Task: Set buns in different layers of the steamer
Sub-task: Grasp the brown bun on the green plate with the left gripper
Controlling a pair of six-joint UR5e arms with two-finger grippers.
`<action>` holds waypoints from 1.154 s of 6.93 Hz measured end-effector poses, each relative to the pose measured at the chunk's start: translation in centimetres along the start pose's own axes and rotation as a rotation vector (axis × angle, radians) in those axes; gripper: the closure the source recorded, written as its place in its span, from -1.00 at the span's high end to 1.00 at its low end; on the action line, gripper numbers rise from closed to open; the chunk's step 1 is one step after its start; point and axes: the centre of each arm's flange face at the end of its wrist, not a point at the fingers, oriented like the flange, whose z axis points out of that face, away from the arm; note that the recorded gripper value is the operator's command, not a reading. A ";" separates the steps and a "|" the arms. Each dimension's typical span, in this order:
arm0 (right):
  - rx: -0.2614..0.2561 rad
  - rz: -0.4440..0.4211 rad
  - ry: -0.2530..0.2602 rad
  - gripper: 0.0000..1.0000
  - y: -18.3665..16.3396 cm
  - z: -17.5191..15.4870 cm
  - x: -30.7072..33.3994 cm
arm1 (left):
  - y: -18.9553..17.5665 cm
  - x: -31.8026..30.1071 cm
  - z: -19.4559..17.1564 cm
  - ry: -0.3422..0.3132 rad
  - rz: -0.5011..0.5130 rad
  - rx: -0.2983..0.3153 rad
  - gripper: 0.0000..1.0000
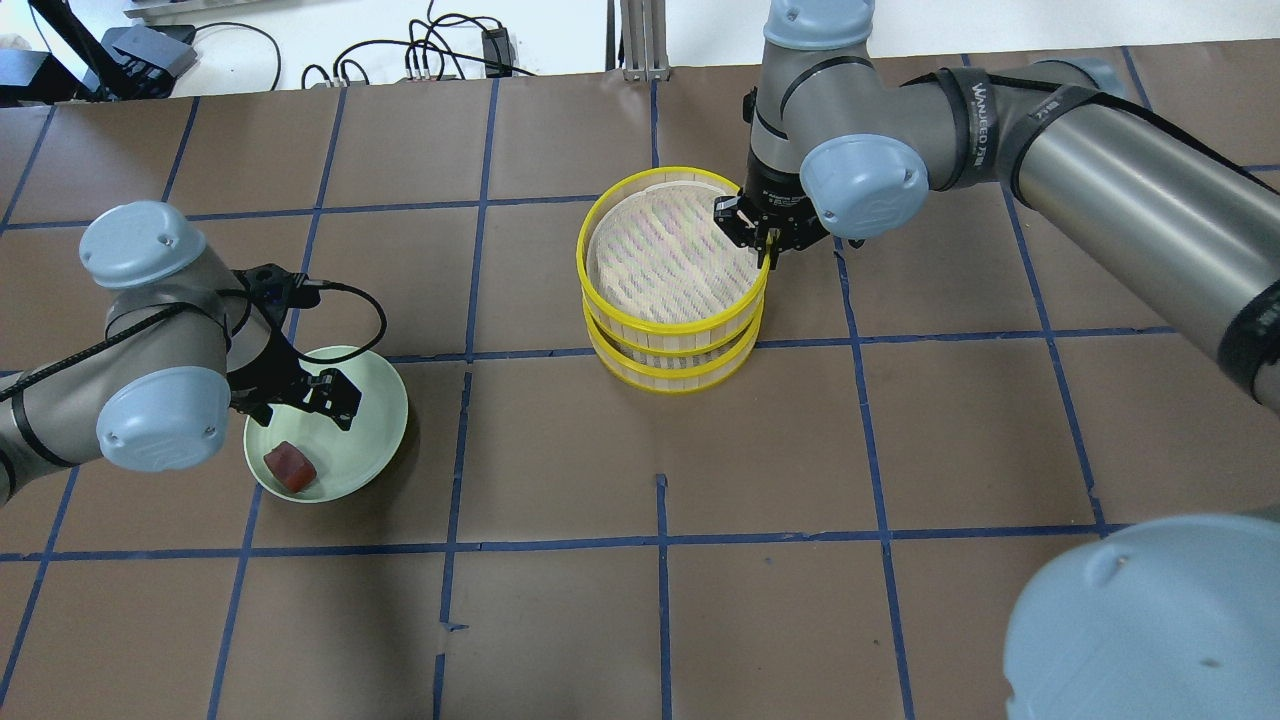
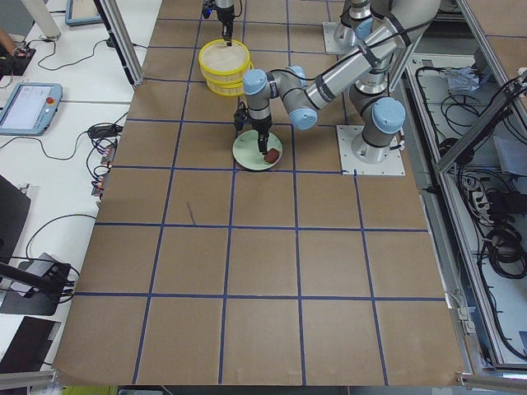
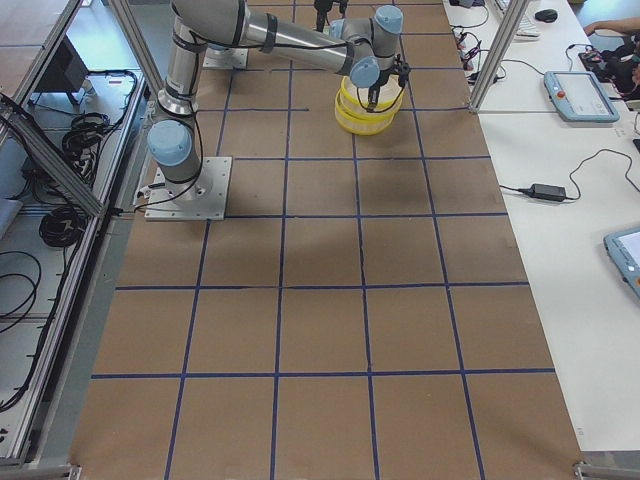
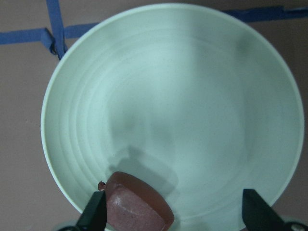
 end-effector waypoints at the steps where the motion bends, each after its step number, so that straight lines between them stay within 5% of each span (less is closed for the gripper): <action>1: -0.006 -0.003 -0.001 -0.89 0.2 0.0 -0.1 | 0.0 -0.2 0.3 -0.007 0.007 -0.010 -0.39; 3: -0.010 -0.008 0.002 -0.88 0.6 0.0 -0.4 | -0.1 -0.3 0.5 -0.011 0.016 -0.016 -0.96; 6: -0.015 -0.023 0.013 -0.73 1.1 0.4 -0.3 | -0.4 -0.3 0.1 -0.013 0.020 -0.004 -1.00; 7: -0.016 -0.023 0.014 0.51 1.1 0.5 -0.3 | -0.7 -0.4 -0.4 -0.018 0.021 0.012 -1.00; 8: -0.018 -0.023 0.014 0.99 1.2 0.5 -0.3 | -1.4 -0.4 -2.1 -0.030 0.021 0.049 -1.00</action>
